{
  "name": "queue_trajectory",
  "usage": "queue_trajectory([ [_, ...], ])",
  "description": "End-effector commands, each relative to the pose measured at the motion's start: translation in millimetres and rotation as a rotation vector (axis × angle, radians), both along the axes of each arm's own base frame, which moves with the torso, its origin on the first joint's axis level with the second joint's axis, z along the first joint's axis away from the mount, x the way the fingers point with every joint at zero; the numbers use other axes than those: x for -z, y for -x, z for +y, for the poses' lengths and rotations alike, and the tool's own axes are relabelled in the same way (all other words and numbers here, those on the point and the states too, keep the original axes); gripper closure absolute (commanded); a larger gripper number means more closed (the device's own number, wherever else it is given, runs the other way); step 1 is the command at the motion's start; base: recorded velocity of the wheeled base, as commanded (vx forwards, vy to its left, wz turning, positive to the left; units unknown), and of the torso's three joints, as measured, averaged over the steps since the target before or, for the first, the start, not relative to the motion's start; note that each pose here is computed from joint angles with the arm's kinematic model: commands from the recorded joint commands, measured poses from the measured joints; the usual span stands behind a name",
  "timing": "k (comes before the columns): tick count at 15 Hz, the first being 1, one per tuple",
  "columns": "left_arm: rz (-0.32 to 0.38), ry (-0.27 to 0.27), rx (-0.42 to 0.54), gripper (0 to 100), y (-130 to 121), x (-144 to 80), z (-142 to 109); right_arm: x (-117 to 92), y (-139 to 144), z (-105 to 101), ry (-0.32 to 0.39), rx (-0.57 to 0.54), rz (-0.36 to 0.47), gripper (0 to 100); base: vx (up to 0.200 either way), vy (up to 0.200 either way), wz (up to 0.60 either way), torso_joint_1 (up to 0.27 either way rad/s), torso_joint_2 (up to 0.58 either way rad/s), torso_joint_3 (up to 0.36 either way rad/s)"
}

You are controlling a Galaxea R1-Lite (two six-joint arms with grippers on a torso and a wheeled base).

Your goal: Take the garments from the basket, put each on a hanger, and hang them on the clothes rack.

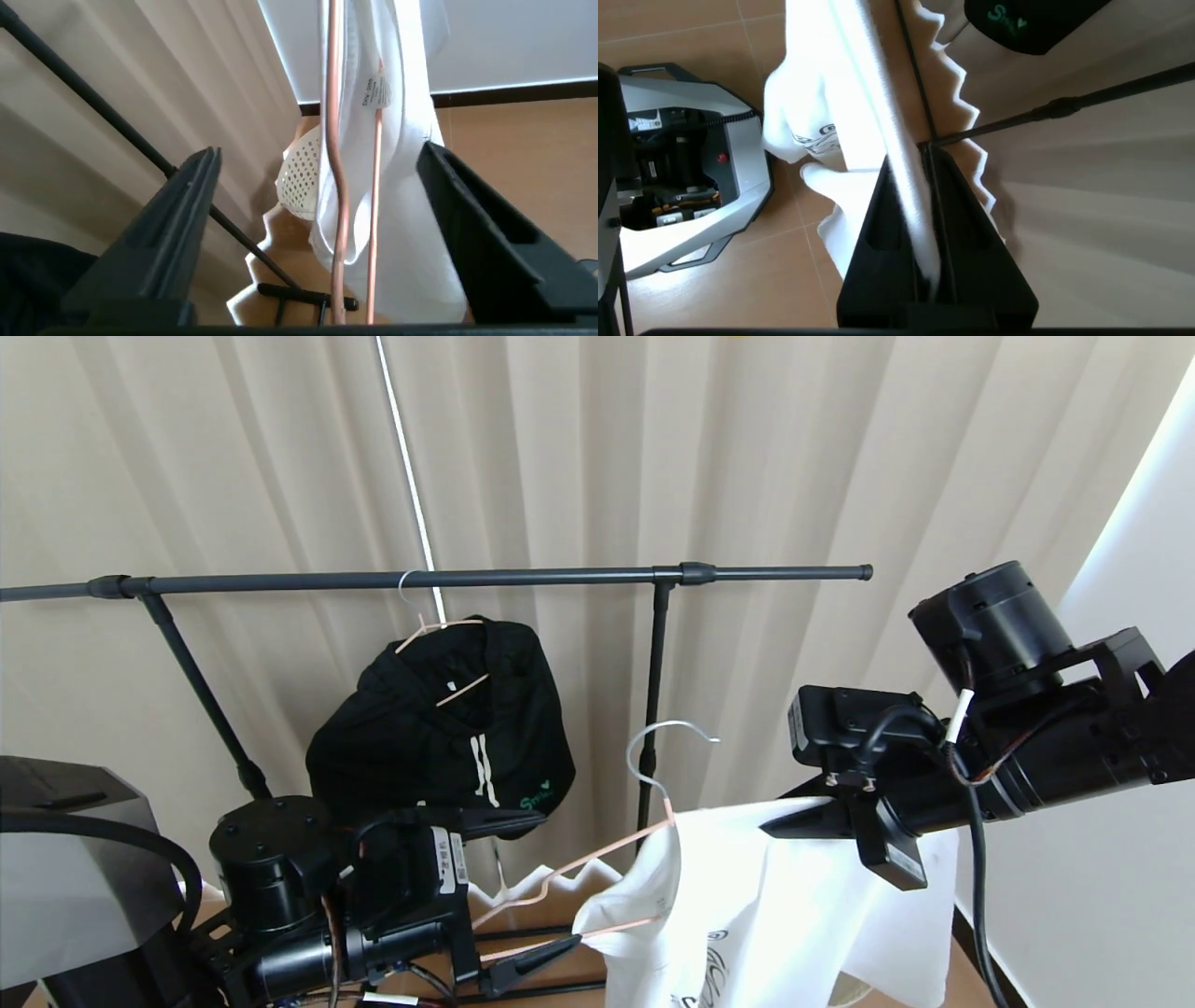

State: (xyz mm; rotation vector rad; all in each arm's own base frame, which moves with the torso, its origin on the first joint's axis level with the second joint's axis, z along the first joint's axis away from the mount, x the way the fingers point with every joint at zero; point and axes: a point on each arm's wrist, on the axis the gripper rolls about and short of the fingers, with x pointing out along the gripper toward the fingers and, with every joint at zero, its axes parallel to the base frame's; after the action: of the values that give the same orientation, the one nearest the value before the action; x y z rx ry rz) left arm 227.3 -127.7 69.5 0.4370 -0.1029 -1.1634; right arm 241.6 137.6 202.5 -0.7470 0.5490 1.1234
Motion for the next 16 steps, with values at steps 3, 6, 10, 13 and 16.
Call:
queue_trajectory([
  [3,0.064,0.052,-0.062,0,-2.3,-7.6,12.9,-6.9,4.8,-6.2,-0.007,0.017,-0.028,100,0.0,0.0,0.0,0.0,0.0,0.0],
  [6,0.103,0.131,-0.101,0,2.4,-25.6,22.4,-8.0,3.5,-8.9,0.018,0.054,-0.049,100,0.0,0.0,0.0,0.0,0.0,0.0],
  [10,0.235,0.187,-0.135,0,13.6,-26.6,29.4,-10.3,-4.6,-11.2,0.032,0.133,-0.151,100,0.0,0.0,0.0,0.0,0.0,0.0],
  [13,0.311,0.22,-0.24,0,13.7,-23.2,29.8,-7.2,-8.3,-11.5,0.032,0.204,-0.266,100,0.0,0.0,0.0,0.0,0.0,0.0],
  [16,0.417,0.148,-0.362,0,11.7,-13.3,24.2,3.6,-11.7,-10.3,-0.022,0.3,-0.364,100,0.0,0.0,0.0,0.0,0.0,0.0],
])
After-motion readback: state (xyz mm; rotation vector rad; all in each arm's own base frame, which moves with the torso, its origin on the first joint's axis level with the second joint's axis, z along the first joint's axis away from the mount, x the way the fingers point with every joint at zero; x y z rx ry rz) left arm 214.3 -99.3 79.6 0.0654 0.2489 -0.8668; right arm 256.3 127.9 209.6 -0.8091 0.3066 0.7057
